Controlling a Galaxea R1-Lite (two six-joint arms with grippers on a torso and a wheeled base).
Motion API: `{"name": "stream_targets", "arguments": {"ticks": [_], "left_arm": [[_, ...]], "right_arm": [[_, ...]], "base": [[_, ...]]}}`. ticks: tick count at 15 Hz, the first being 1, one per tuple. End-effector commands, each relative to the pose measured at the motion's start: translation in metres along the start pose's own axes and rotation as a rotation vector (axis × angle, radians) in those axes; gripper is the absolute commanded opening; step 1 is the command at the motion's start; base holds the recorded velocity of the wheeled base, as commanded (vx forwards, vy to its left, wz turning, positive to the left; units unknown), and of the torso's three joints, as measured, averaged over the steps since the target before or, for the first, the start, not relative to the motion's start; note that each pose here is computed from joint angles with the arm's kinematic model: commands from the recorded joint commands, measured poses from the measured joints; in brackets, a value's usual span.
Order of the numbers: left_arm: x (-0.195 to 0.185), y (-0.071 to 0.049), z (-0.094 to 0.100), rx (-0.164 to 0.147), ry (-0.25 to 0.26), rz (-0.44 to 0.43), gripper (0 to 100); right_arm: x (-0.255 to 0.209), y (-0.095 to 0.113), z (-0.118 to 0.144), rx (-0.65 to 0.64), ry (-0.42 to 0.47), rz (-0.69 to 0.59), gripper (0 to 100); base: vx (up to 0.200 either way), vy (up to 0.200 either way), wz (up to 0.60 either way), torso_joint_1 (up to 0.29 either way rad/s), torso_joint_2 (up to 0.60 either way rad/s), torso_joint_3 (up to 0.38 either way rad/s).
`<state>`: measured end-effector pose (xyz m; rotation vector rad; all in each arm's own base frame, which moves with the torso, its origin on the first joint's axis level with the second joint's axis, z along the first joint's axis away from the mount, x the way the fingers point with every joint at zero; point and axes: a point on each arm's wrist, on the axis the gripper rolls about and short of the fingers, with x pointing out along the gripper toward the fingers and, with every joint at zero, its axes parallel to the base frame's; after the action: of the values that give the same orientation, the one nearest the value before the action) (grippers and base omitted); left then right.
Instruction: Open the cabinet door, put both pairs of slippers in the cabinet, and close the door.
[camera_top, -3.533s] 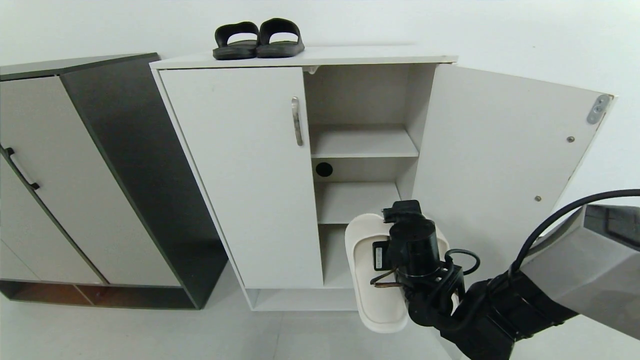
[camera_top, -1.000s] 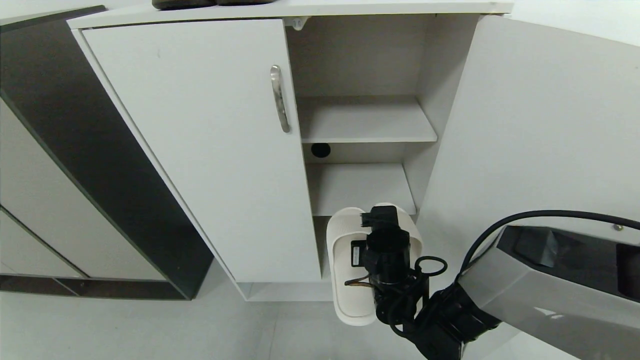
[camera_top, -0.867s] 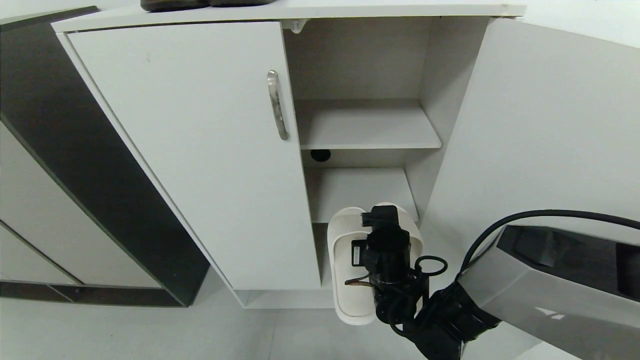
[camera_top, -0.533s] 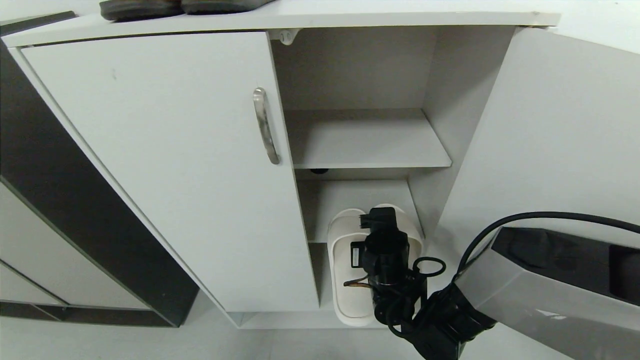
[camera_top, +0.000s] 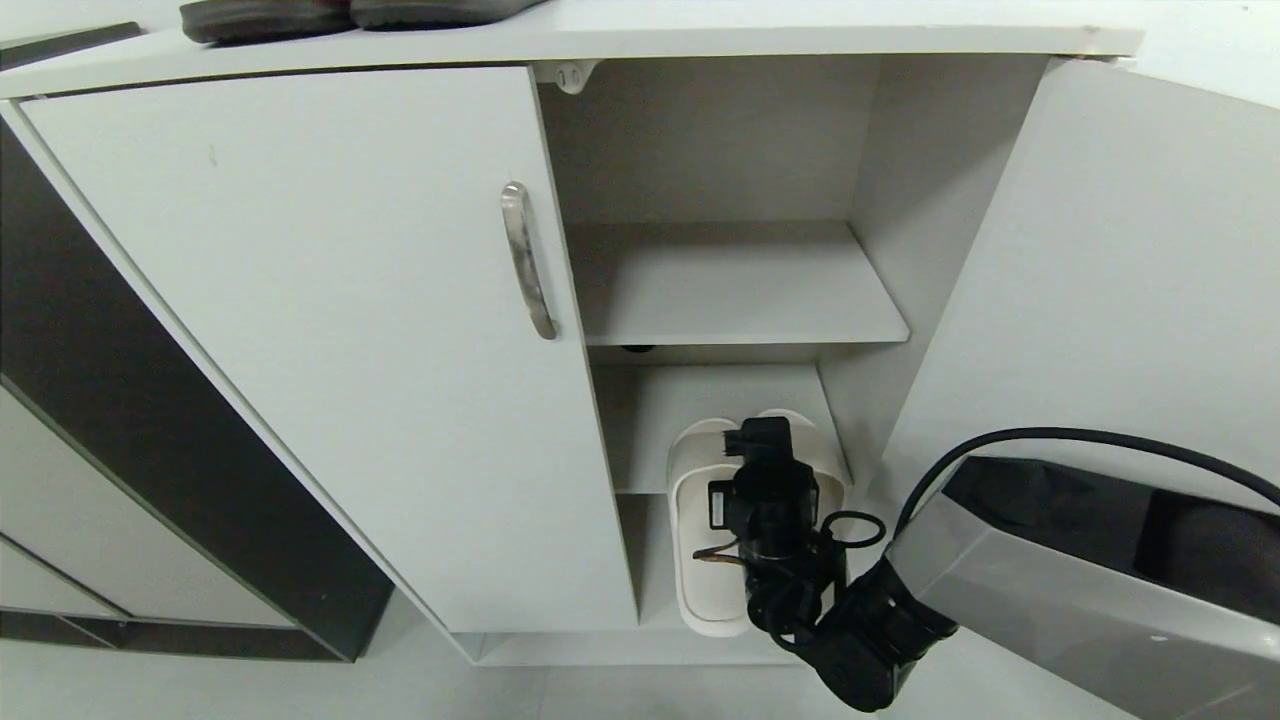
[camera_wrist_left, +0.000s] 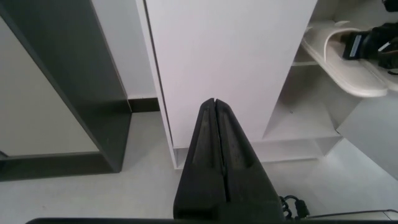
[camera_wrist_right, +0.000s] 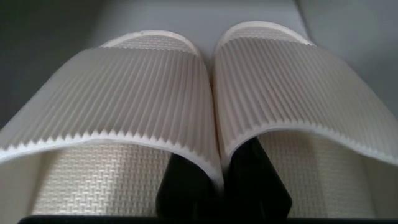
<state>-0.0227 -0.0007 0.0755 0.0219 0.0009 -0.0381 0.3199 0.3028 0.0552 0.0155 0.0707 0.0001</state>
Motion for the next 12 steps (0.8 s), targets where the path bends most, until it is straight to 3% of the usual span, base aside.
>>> {"name": "stream_targets", "arguments": {"ticks": [1,7,12], "left_arm": [[0.0,0.0,0.0,0.0,0.0,0.001,0],[0.0,0.0,0.0,-0.004,0.0,0.001,0],[0.0,0.0,0.0,-0.004,0.0,0.003,0]], "right_arm": [[0.026,0.006,0.001,0.002,-0.035,-0.024,0],[0.06,0.026,0.008,-0.002,-0.058,0.026,0],[0.085,0.014,0.019,0.006,-0.057,-0.021,0]], "base": [[0.0,0.0,0.0,0.0,0.0,0.0],[0.0,0.0,0.0,0.0,0.0,0.0],[0.0,0.0,0.0,0.0,0.0,0.0]]}}
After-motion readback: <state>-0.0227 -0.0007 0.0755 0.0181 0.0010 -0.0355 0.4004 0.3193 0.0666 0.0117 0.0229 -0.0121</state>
